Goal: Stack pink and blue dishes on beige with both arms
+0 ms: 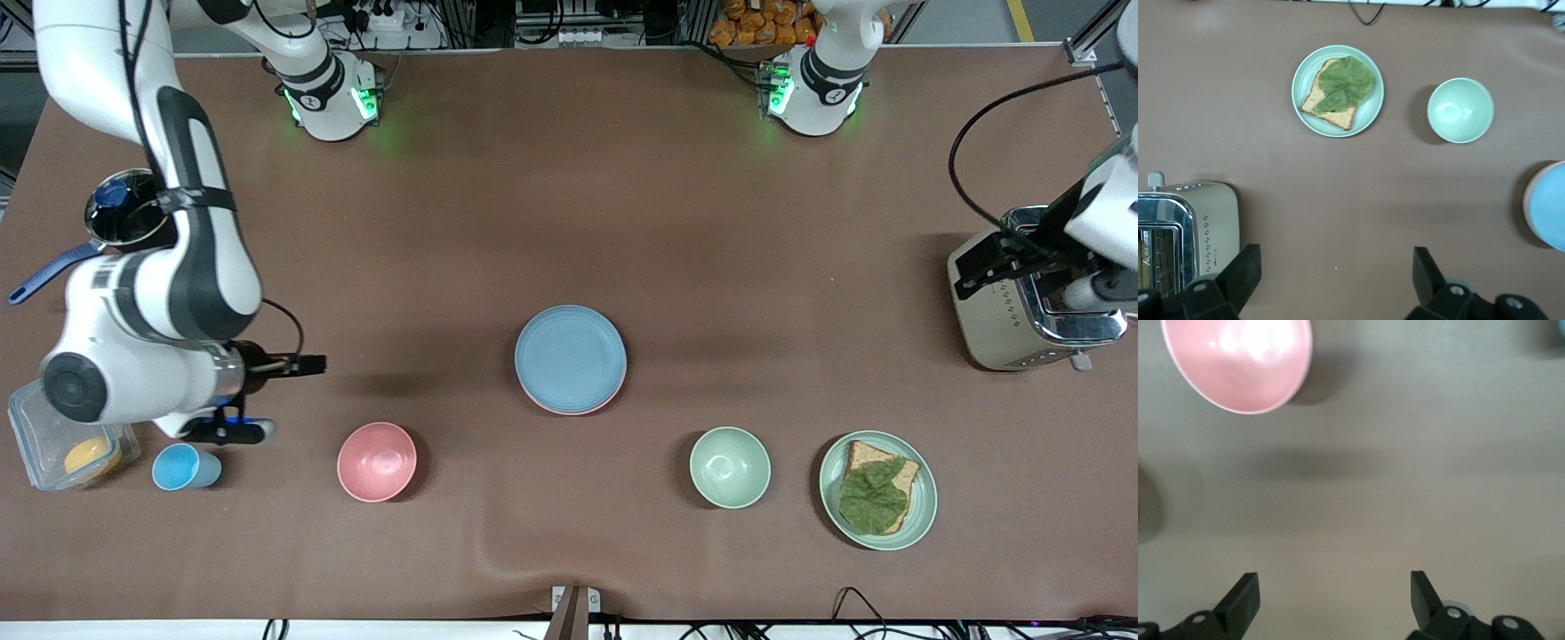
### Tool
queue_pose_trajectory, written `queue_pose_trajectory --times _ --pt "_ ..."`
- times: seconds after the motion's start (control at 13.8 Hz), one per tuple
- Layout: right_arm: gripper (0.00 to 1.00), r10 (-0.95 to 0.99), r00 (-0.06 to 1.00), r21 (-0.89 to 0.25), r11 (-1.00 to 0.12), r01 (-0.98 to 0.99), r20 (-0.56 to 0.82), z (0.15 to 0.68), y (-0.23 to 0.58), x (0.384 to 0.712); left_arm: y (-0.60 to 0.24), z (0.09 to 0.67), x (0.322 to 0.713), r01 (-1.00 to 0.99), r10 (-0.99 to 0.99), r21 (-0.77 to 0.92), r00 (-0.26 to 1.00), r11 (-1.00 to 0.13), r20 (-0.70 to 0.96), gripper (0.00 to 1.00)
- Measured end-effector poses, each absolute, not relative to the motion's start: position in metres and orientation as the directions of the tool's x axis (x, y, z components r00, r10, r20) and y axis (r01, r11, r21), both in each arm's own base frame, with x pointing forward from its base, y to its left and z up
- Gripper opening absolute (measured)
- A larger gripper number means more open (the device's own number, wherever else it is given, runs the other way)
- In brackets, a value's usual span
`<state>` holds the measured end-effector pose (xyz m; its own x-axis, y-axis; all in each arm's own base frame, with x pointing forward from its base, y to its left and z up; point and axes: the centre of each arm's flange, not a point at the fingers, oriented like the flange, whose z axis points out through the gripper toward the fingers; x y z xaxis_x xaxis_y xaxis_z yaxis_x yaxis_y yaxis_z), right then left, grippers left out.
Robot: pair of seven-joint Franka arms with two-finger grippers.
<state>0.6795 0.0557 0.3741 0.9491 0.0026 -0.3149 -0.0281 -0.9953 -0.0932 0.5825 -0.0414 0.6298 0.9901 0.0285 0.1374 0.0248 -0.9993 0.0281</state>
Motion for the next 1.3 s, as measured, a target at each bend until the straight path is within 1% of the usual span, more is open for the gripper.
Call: queue_pose_trajectory --times 0.22,0.36,0.58,0.72,0.79,0.94,1.3 --pt "1.0 -0.019 0.964 -0.068 -0.997 -0.038 -0.264 0.416 0.017 0.672 -0.028 0.655 0.56 0.005 0.007 0.017 0.991 -1.0 0.132 1.0" --pt "1.0 -0.047 0.979 -0.042 -0.998 -0.056 -0.199 0.456 -0.012 0.657 -0.026 0.65 0.559 -0.008 -0.006 0.016 0.993 -1.0 0.12 1.0" --pt "1.0 -0.058 0.993 0.006 -0.998 -0.058 -0.105 0.534 -0.034 0.62 -0.047 0.636 0.565 -0.045 -0.043 0.019 0.995 -0.999 0.095 1.0" --pt "1.0 -0.058 0.99 0.017 -0.998 -0.056 -0.126 0.568 -0.036 0.587 -0.049 0.632 0.567 -0.048 -0.046 0.019 0.995 -0.999 0.088 1.0" --pt "1.0 -0.058 0.988 0.017 -0.998 -0.056 -0.141 0.58 -0.037 0.575 -0.048 0.632 0.568 -0.046 -0.044 0.019 0.995 -0.999 0.088 1.0" --pt "1.0 -0.046 0.99 0.013 -0.999 -0.045 -0.133 0.599 -0.031 0.561 -0.046 0.631 0.568 -0.042 -0.041 0.019 0.995 -0.999 0.086 1.0" --pt "1.0 -0.035 0.995 0.012 -0.999 -0.034 -0.097 0.604 -0.024 0.563 -0.044 0.63 0.569 -0.039 -0.037 0.02 0.996 -0.999 0.084 1.0"
